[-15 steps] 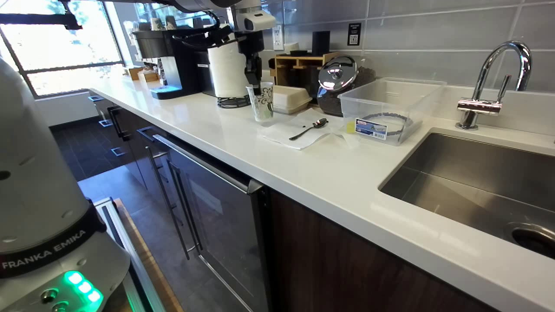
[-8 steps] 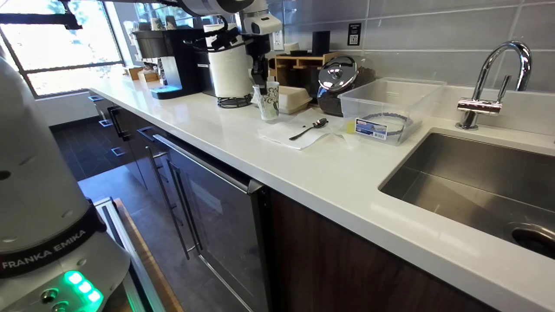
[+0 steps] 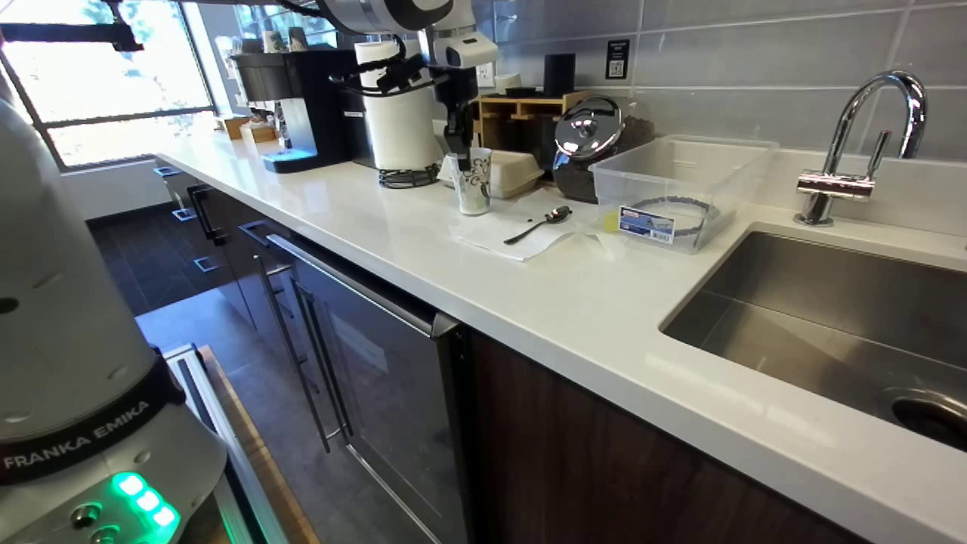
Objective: Put the cup in front of the foam pack
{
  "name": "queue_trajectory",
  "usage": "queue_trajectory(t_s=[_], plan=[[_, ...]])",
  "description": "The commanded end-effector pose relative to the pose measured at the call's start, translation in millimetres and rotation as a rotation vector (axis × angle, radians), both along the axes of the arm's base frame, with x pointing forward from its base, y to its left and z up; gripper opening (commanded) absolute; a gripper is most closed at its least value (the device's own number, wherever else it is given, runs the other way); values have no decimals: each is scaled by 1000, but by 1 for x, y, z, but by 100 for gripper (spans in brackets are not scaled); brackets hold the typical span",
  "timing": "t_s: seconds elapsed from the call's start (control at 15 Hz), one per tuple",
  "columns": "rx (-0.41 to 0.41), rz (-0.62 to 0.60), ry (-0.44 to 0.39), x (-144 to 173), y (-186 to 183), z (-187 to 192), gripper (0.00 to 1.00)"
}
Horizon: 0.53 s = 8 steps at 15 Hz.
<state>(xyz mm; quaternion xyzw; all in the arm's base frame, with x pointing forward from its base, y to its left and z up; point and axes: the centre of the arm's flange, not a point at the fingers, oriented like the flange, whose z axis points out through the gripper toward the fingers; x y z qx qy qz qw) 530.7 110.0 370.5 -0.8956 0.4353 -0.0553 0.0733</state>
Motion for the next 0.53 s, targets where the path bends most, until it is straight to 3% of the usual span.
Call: queue_trajectory(t_s=[0.0,0.27,0.47], plan=[[17,-6,17,4,5,-6,30],[-12,106,26,-27,5,35,59],[0,284,15,-61,-4,67,81]])
